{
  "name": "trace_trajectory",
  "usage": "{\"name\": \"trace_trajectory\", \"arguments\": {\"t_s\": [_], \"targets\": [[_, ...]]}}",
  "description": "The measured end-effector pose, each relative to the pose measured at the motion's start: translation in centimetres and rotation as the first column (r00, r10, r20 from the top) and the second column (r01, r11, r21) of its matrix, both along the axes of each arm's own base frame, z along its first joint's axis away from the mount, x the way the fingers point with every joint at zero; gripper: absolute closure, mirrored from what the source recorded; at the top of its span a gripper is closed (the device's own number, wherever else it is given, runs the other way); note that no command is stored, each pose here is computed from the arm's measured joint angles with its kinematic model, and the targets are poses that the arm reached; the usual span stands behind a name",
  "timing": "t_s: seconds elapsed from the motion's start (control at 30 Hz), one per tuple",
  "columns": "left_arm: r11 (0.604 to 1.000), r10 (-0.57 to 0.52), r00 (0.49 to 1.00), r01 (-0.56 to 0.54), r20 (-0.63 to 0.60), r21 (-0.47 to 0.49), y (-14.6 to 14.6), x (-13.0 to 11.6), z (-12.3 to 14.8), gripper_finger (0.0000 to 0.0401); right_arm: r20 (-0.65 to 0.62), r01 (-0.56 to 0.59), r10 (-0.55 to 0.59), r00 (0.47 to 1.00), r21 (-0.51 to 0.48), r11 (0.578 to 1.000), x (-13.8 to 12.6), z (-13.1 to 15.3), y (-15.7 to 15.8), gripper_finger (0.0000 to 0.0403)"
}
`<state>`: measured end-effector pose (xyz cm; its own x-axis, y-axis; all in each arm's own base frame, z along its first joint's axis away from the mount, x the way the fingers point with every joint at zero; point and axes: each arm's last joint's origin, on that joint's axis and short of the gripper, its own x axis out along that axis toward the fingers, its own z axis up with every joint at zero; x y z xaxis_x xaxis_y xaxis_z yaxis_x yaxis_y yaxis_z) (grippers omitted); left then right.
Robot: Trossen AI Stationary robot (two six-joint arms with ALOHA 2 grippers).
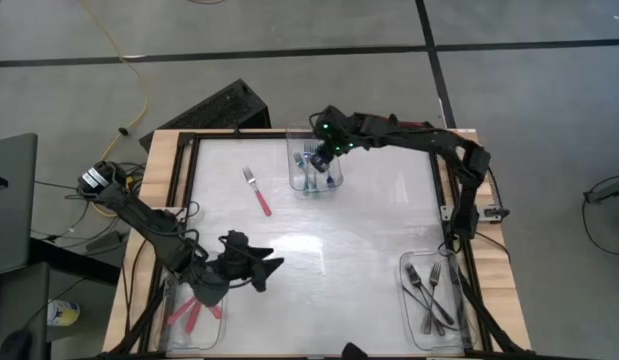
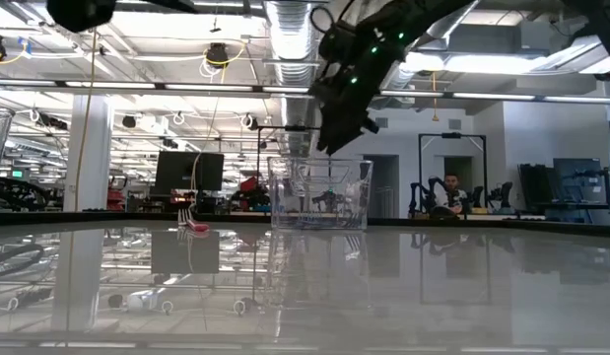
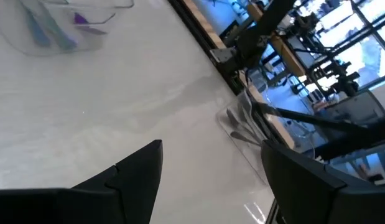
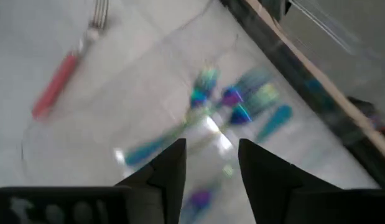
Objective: Sort silverware by color (type)
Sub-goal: Put the pink fork into the bottom left transparent bin
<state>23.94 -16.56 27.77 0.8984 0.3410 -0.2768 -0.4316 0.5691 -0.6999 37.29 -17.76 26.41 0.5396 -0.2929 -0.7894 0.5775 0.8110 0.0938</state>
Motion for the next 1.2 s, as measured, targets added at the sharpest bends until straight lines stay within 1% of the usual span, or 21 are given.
{"name": "trace_trajectory", "arguments": {"t_s": [0.1, 0.2, 0.27, 0.37, 0.43, 0.53, 0.6, 0.7, 0.77, 0.87, 0.97, 1.0, 1.07, 1.13, 1.2], "targets": [[0.998, 0.003, 1.0, -0.004, -0.013, -0.063, 1.2, 0.9, -0.1, 0.0145, -0.063, -0.064, 0.062, 0.996, -0.029, 0.998, -1.6, 1.6, 0.5, 0.0226], [0.992, 0.014, 0.999, -0.018, -0.036, -0.125, 3.2, 2.2, -0.3, 0.0145, -0.111, -0.118, 0.112, 0.988, -0.057, 0.991, -3.5, 3.7, 1.5, 0.0224], [0.987, 0.012, 0.998, -0.021, -0.057, -0.16, 4.8, 3.1, -0.3, 0.0145, -0.116, -0.151, 0.141, 0.983, -0.078, 0.985, -4.9, 5.5, 2.4, 0.0226], [0.983, -0.024, 0.994, 0.004, -0.104, -0.184, 7.3, 4.3, -0.5, 0.0145, -0.101, -0.184, 0.174, 0.98, -0.101, 0.978, -7.0, 8.0, 4.2, 0.0231], [0.981, -0.031, 0.987, 0.0, -0.156, -0.196, 9.2, 4.7, -0.6, 0.0145, -0.102, -0.203, 0.192, 0.976, -0.102, 0.974, -8.6, 9.4, 5.5, 0.0233], [0.977, 0.018, 0.957, -0.079, -0.29, -0.2, 12.3, 4.9, -0.2, 0.0145, -0.078, -0.231, 0.223, 0.972, -0.118, 0.966, -11.1, 11.1, 7.5, 0.0236], [0.964, 0.093, 0.917, -0.181, -0.387, -0.196, 14.6, 4.5, 0.2, 0.0145, -0.07, -0.247, 0.24, 0.968, -0.118, 0.962, -12.9, 11.5, 8.9, 0.0236], [0.924, 0.209, 0.827, -0.342, -0.522, -0.172, 18.0, 3.3, 0.6, 0.0145, -0.052, -0.237, 0.233, 0.971, -0.089, 0.968, -15.6, 11.2, 10.7, 0.0236], [0.9, 0.244, 0.782, -0.403, -0.574, -0.165, 20.1, 2.7, 0.4, 0.0145, -0.032, -0.208, 0.207, 0.978, -0.049, 0.977, -17.4, 10.6, 11.9, 0.0236], [0.877, 0.241, 0.74, -0.443, -0.628, -0.186, 22.8, 2.3, -0.8, 0.0145, 0.007, -0.163, 0.163, 0.987, 0.02, 0.986, -19.9, 9.5, 13.7, 0.0236], [0.853, 0.257, 0.676, -0.494, -0.691, -0.166, 24.8, 2.5, -2.5, 0.0145, 0.066, -0.128, 0.122, 0.99, 0.097, 0.987, -21.8, 8.2, 15.4, 0.0236], [0.843, 0.267, 0.658, -0.514, -0.704, -0.16, 25.2, 2.7, -3.0, 0.0145, 0.083, -0.119, 0.109, 0.991, 0.126, 0.985, -22.3, 7.7, 15.9, 0.0236], [0.828, 0.283, 0.638, -0.54, -0.716, -0.154, 25.8, 3.4, -4.1, 0.0145, 0.12, -0.109, 0.088, 0.989, 0.177, 0.978, -23.2, 6.8, 16.8, 0.0236], [0.825, 0.28, 0.621, -0.546, -0.732, -0.148, 26.1, 4.3, -5.5, 0.0145, 0.147, -0.089, 0.059, 0.987, 0.21, 0.974, -23.8, 5.8, 17.7, 0.0236], [0.82, 0.267, 0.588, -0.555, -0.764, -0.14, 26.3, 4.9, -7.0, 0.0145, 0.17, -0.053, 0.013, 0.985, 0.234, 0.971, -24.3, 4.9, 18.4, 0.0237]]}}
